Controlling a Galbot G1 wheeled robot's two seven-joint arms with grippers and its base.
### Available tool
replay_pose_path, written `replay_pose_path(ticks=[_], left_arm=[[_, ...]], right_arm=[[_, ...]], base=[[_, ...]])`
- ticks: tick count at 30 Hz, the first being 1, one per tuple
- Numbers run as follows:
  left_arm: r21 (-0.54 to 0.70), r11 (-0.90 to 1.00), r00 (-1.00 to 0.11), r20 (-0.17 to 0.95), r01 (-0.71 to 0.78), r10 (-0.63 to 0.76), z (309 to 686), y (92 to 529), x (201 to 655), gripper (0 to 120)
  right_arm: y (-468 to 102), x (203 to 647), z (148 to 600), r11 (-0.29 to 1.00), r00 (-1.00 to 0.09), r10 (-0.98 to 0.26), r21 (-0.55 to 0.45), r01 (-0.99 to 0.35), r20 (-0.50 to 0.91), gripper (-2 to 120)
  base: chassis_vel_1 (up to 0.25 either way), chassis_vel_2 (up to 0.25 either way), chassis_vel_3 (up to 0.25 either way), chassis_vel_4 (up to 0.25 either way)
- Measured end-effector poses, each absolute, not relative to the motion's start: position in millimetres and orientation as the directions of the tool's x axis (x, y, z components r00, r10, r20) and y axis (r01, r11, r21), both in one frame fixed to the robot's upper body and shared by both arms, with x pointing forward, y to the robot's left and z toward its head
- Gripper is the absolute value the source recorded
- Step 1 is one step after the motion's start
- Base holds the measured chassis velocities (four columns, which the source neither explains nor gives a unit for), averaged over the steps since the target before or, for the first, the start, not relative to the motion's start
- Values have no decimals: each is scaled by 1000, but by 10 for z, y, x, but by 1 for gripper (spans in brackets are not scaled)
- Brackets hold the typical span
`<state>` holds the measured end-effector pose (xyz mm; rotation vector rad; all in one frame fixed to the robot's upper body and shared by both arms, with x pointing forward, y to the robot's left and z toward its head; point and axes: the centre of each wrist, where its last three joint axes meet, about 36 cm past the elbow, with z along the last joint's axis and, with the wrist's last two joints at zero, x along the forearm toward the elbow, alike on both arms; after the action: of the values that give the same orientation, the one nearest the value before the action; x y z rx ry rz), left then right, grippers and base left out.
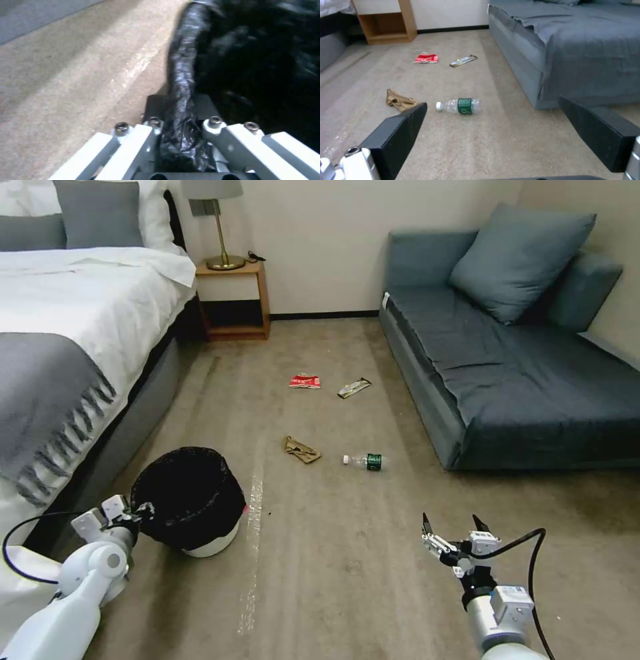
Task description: Pick up the trash bin, then pick up the garbage on the floor and place it into the trash bin.
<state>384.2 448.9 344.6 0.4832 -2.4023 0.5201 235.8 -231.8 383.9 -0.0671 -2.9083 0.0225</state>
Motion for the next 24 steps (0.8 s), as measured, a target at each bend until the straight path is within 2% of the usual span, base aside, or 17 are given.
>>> replay_pose_path(ticks=[10, 18, 24], left_arm=[[-203, 870, -773, 577, -450, -265, 3522, 4498, 3669, 7], [-102, 906, -840, 429, -411, -333, 3798, 4333, 3574, 5], [-72, 916, -871, 346, -395, -349, 3939, 4205, 3526, 5]], right_arm=[[-2307, 2315, 3870, 999, -974, 38, -11, 37, 225, 100], [-2237, 2253, 3908, 1000, -979, 15, 19, 19, 203, 100], [-2221, 2253, 3920, 1000, -980, 7, 24, 12, 200, 100]], base=[[0, 0, 0, 0], [0, 0, 0, 0], [0, 0, 0, 0]])
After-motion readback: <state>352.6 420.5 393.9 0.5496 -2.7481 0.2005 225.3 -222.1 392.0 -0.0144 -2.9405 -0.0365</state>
